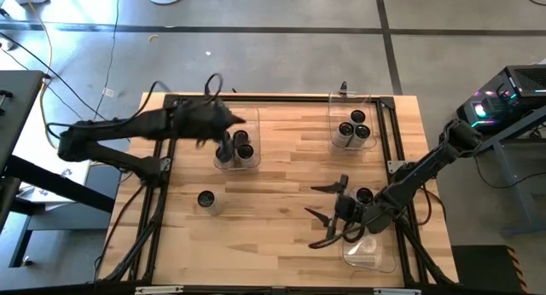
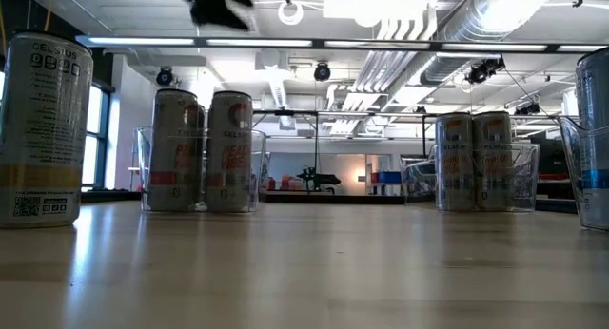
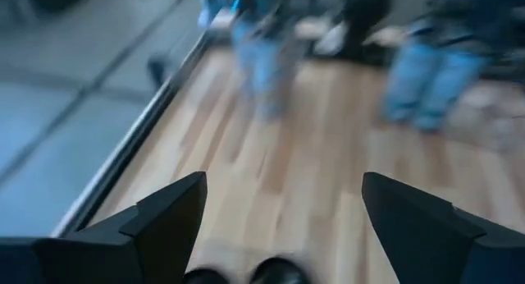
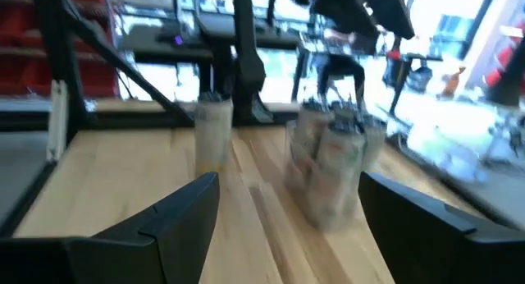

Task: Sort soda cans
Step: Put the white-yellow soda can into the top right transparent bin

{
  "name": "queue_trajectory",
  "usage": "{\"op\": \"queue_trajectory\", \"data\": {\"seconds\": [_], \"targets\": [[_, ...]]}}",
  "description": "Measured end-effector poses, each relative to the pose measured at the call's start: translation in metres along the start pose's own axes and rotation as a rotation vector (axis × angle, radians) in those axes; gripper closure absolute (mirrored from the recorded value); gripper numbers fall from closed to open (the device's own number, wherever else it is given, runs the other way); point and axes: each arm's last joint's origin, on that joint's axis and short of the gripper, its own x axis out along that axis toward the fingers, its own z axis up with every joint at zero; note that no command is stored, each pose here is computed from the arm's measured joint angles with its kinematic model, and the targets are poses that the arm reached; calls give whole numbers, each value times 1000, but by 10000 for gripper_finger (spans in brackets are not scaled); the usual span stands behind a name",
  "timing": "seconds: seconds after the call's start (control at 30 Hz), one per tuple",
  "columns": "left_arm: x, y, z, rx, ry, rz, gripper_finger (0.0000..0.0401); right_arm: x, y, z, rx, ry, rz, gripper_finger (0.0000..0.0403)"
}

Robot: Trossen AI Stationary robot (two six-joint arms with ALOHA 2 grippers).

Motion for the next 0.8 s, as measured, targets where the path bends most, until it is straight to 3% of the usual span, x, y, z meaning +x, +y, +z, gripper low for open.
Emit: {"op": "queue_trajectory", "data": {"seconds": [0.27,0.4,0.5,0.6,0.7,0.8], "targets": [[-49,-94,-10,128,-118,9,100,10,-3,21,-39,-172,252,114],[-68,-137,-32,154,-79,-110,105,17,-7,21,-41,-176,274,114],[-82,-162,-52,104,13,-241,106,21,-11,21,-43,-173,262,114],[-93,-178,-74,-22,162,-297,106,24,-14,21,-47,-169,251,114],[-99,-188,-98,-151,357,-280,106,26,-15,19,-59,-154,244,114],[-103,-195,-122,-195,536,-184,110,27,-16,18,-67,-147,240,114]]}}
